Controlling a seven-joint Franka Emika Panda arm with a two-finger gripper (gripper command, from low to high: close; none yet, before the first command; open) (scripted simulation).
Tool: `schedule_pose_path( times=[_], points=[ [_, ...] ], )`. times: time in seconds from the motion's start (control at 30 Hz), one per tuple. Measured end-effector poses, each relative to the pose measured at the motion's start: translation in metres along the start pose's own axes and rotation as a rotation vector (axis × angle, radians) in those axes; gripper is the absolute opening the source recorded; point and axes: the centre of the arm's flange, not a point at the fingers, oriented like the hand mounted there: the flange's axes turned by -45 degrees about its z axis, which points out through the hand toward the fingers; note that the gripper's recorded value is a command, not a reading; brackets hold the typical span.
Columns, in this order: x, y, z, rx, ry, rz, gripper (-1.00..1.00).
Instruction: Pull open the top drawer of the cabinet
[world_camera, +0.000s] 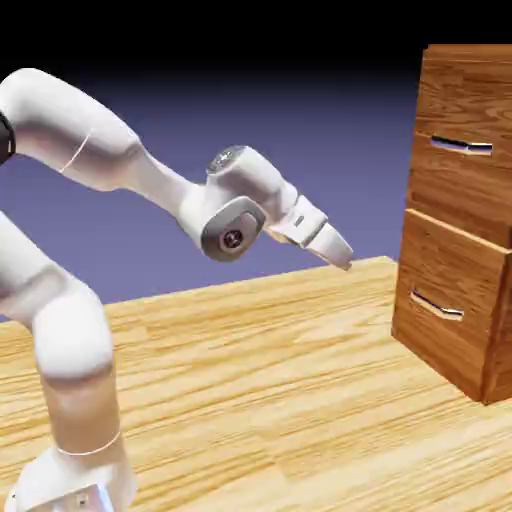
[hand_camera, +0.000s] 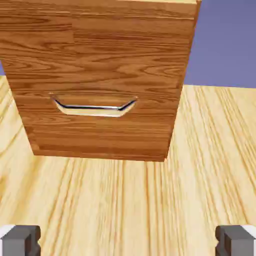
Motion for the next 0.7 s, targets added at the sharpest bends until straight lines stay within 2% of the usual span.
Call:
schedule_pose_path(
  times=[0.33,0.7],
  points=[
    [0.083,0.029,-0.061,-0.061,0.217,0.339,0.00],
    [0.147,0.020,-0.110,-0.018,0.437,0.637,0.00]
  ],
)
